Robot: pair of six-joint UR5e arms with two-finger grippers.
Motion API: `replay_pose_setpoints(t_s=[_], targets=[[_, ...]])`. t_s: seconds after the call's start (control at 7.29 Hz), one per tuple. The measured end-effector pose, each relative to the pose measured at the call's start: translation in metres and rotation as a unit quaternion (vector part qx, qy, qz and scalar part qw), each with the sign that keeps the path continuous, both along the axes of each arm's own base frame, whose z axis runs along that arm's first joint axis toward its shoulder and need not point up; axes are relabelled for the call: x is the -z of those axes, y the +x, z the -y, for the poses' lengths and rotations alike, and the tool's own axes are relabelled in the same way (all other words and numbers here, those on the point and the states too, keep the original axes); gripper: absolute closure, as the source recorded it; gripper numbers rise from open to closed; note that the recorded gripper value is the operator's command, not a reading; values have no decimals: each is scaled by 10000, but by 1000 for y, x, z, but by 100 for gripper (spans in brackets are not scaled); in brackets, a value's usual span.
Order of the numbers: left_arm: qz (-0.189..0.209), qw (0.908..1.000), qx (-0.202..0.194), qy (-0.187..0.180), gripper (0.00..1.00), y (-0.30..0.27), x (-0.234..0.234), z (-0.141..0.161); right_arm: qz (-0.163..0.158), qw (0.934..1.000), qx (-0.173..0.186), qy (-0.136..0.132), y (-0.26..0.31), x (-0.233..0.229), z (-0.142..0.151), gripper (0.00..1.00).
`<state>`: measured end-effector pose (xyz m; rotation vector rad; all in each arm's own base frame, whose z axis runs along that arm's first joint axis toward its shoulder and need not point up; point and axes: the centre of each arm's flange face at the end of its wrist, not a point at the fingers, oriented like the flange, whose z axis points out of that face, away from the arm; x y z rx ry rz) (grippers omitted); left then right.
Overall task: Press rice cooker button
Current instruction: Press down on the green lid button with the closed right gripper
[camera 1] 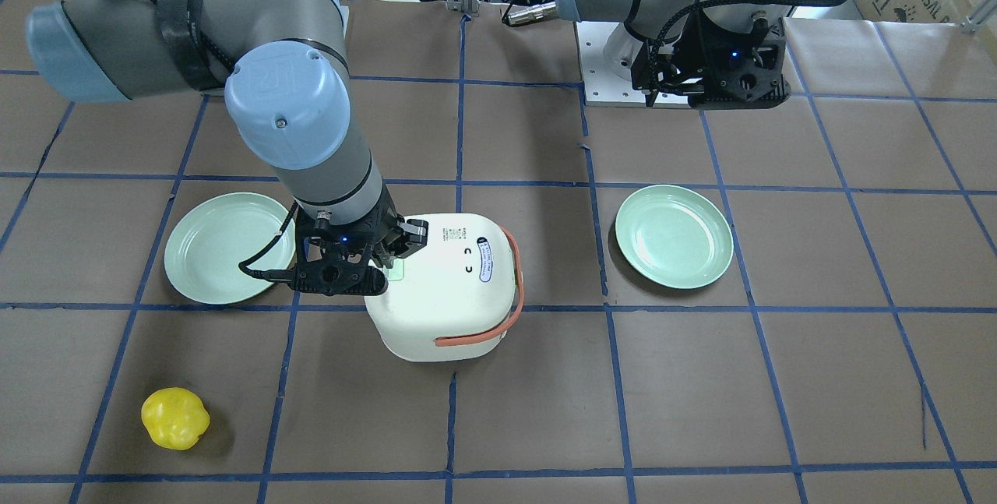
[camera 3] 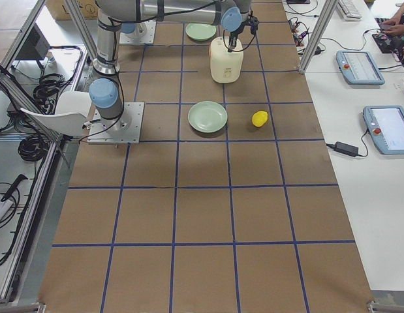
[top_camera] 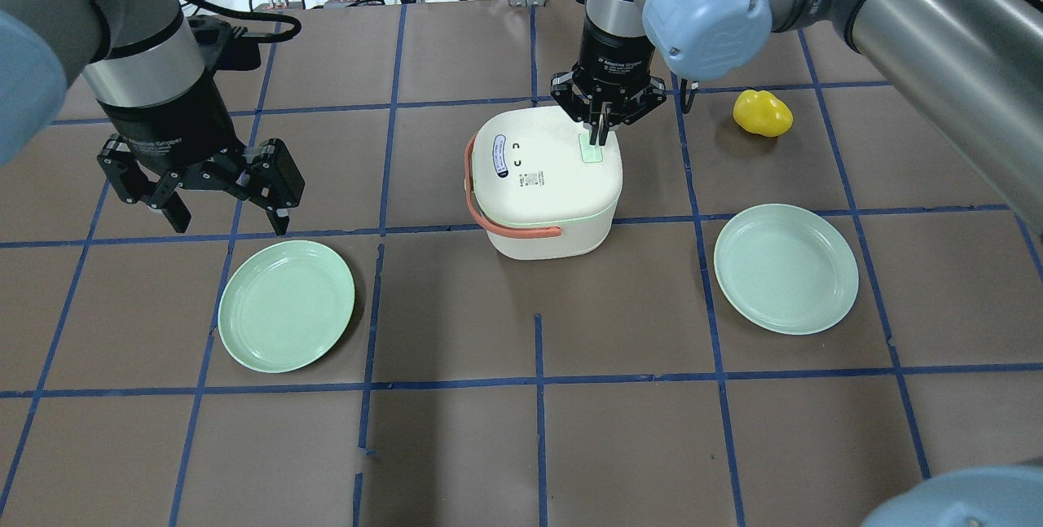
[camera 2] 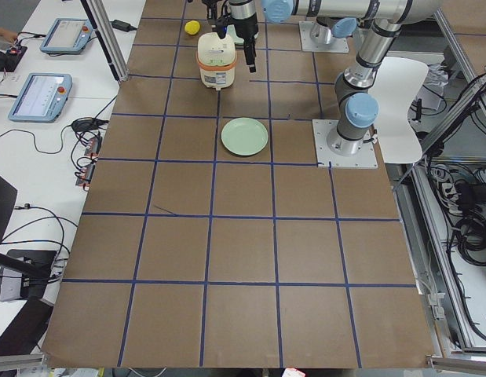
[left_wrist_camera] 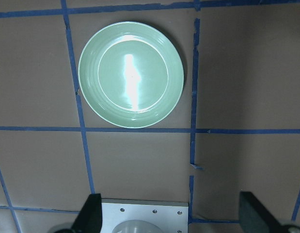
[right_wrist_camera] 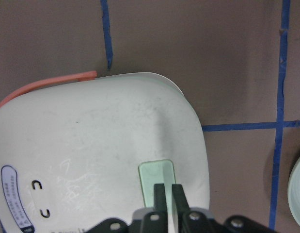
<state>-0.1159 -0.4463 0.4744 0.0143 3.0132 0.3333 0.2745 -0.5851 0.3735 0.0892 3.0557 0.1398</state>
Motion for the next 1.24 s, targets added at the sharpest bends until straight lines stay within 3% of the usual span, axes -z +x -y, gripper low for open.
replay_pose_setpoints(t_s=[1.24], targets=[[-1,10000,0,-2,0,0,0,0,-20,9999,-31,94,6,14,1,83]])
